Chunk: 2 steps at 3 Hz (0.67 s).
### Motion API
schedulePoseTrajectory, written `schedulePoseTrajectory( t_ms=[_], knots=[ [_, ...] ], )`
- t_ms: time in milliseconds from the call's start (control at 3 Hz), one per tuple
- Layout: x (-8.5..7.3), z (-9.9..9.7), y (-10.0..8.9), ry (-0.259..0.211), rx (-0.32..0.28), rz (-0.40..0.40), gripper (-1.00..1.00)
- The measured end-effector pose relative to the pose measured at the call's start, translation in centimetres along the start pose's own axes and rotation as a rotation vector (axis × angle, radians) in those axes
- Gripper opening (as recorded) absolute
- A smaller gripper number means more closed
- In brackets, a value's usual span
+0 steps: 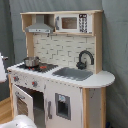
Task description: Play with the kitchen
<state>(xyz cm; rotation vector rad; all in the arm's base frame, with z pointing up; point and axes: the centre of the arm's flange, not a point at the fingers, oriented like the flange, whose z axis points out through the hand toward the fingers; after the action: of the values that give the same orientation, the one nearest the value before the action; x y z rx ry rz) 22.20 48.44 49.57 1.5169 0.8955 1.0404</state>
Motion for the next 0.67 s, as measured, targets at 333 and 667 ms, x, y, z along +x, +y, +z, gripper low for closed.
schedulePoseTrajectory(
  t_ms=[333,667],
  knots=[
    [-0.7,1.2,0.4,-0.016,0.051,-0.075,1.0],
    [-1.1,2.6,0.8,-0.025,0.116,-0.163,1.0]
  ],
)
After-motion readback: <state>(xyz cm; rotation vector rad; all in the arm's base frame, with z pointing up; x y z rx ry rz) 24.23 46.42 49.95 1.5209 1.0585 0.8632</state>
